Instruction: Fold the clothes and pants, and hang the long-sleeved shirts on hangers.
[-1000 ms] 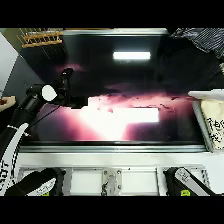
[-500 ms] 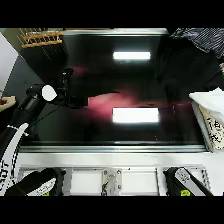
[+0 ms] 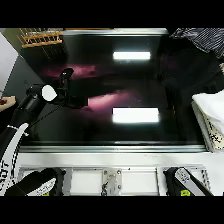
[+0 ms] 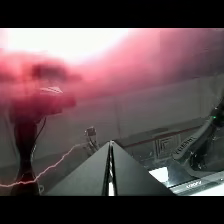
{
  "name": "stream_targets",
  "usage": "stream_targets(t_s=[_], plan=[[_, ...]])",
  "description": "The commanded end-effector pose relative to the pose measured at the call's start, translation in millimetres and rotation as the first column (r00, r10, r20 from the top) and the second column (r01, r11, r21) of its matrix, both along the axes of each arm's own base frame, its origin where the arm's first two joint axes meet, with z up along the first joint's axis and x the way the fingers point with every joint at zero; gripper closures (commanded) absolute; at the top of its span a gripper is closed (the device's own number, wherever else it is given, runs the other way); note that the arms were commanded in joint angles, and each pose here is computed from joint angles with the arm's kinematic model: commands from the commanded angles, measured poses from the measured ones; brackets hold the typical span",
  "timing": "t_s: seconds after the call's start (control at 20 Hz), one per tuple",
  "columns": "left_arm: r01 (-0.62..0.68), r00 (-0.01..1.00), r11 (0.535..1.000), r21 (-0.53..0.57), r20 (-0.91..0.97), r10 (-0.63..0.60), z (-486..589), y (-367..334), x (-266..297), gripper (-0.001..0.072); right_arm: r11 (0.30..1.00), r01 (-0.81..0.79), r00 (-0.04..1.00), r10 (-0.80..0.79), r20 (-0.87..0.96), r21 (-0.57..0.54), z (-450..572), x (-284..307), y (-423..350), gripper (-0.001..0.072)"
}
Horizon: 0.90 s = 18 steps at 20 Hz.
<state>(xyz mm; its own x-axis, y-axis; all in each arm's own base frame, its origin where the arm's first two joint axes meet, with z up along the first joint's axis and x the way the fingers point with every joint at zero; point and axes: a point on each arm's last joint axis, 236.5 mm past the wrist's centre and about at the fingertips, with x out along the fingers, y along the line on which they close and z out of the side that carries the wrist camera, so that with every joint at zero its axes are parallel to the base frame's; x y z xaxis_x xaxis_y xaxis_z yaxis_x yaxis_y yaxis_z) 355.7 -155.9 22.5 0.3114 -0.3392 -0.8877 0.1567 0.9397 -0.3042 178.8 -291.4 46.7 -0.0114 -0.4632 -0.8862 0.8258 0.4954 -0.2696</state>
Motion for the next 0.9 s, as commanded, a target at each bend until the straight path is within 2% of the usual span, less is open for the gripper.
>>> stream_targets(t_s=[0.0,0.05,0.1,0.15,0.2,0.35,0.5,0.65,0.75,0.85], plan=[[0.001,1.000,1.000,0.001,-0.001,-0.001,0,0,0,0.0702,1.000,0.027,0.999,-0.027,-0.037,0.010,-3,-13,-1,0.0683],[0.002,1.000,1.000,0.001,-0.002,-0.002,0,0,-1,0.0702,0.999,0.044,0.998,-0.043,-0.041,0.014,-3,-18,-2,0.0639],[0.001,1.000,1.000,0.001,-0.001,-0.001,0,0,0,0.0702,0.998,0.062,0.997,-0.061,-0.047,0.020,-3,-24,-3,0.0450],[0.001,1.000,1.000,0.001,-0.001,-0.001,0,0,0,0.0702,0.997,0.077,0.996,-0.075,-0.055,0.026,-4,-31,-4,0.0194],[0.001,1.000,1.000,0.001,-0.001,-0.001,0,0,0,0.0702,0.997,0.065,0.996,-0.063,-0.065,0.028,-3,-33,-4,0.0076],[0.001,1.000,1.000,0.000,-0.001,-0.001,0,0,0,0.0702,1.000,-0.005,0.994,0.005,0.106,-0.008,14,6,2,0.0080],[0.001,1.000,1.000,0.000,0.000,-0.001,0,0,0,0.0702,0.950,-0.301,0.878,0.310,0.364,-0.083,59,94,58,0.0080],[0.001,1.000,1.000,0.000,-0.001,-0.001,0,0,0,0.0702,0.802,-0.590,0.634,0.530,0.563,-0.090,96,159,171,0.0081],[0.000,1.000,1.000,0.000,0.001,0.000,0,0,0,0.0702,0.685,-0.725,0.498,0.592,0.634,-0.070,107,176,243,0.0081],[0.000,1.000,1.000,0.000,0.001,0.000,0,0,0,0.0702,0.571,-0.820,0.406,0.641,0.651,-0.050,107,179,299,0.0081]])
